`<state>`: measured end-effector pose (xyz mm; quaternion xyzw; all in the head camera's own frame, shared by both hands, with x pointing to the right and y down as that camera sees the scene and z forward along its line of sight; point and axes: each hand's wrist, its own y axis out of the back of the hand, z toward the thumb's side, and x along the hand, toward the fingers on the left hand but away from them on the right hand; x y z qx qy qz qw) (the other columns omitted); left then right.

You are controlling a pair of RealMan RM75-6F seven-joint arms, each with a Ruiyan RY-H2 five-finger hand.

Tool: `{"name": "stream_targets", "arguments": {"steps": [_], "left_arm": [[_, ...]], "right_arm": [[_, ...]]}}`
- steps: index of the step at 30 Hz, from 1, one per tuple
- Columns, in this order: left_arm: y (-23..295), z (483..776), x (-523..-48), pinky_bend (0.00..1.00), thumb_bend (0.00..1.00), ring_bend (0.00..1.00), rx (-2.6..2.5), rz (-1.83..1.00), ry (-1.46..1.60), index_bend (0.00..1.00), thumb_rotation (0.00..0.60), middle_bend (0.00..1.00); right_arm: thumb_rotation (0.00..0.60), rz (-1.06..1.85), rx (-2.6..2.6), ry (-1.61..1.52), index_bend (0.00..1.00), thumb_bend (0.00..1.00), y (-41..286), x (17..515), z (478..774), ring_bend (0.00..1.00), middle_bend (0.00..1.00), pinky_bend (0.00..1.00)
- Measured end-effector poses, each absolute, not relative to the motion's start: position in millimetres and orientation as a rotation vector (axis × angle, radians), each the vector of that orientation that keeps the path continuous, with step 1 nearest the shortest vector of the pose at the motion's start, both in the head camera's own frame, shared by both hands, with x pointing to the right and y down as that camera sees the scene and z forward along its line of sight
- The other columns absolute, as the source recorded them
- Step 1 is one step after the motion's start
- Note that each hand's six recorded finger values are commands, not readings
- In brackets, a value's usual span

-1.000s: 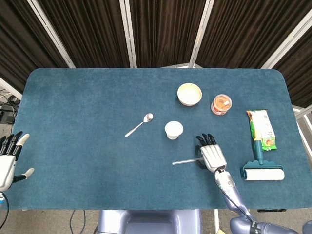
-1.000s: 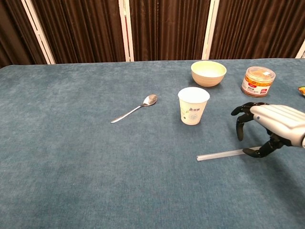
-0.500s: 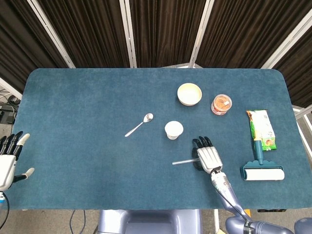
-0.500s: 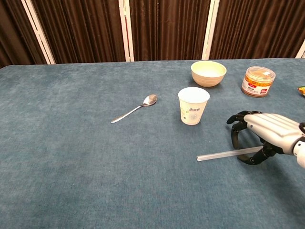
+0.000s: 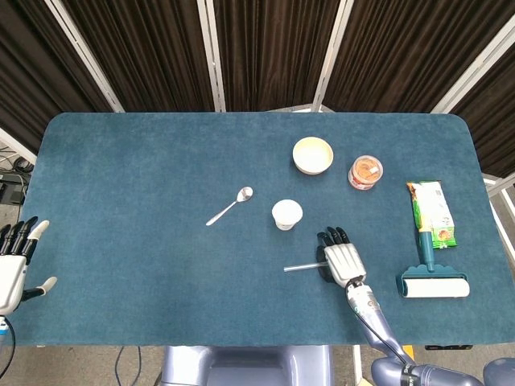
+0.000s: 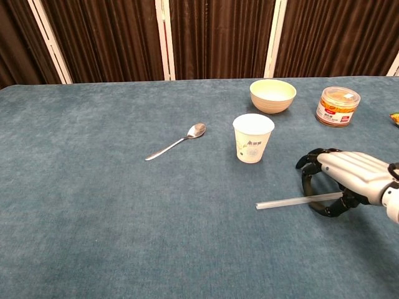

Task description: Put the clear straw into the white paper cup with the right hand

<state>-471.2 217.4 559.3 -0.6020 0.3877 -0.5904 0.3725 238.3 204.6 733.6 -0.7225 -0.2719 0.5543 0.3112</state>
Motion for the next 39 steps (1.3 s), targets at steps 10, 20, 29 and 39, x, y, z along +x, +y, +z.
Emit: {"name": "stream_targets", "arguments": {"steps": [10, 20, 29, 39], "left_arm": [[217, 559, -471, 0.00, 0.17, 0.00, -1.543, -1.514, 0.994, 0.00, 0.600, 0.00], [217, 559, -471, 0.00, 0.17, 0.00, -1.538, -1.515, 0.991, 0.00, 0.600, 0.00], [216, 561, -471, 0.00, 0.17, 0.00, -1.536, -1.524, 0.986, 0.00, 0.600, 0.00], [212, 563, -470, 0.00, 0.17, 0.00, -1.540, -1.537, 0.979, 0.00, 0.600, 0.00]], "right_arm": [[0.600, 1.383, -1.942, -0.806, 0.56, 0.40, 191, 225, 711, 0.00, 0.16, 0.00], [0.600, 1.209, -2.064, -1.206, 0.56, 0.40, 136, 210, 658, 0.00, 0.17, 0.00], [0.600, 0.953, -2.373, -1.972, 0.56, 0.41, 74, 208, 636, 0.00, 0.18, 0.00], [0.600, 0.842, -2.552, -2.303, 0.57, 0.41, 60, 185, 673, 0.00, 0.19, 0.00]]}}
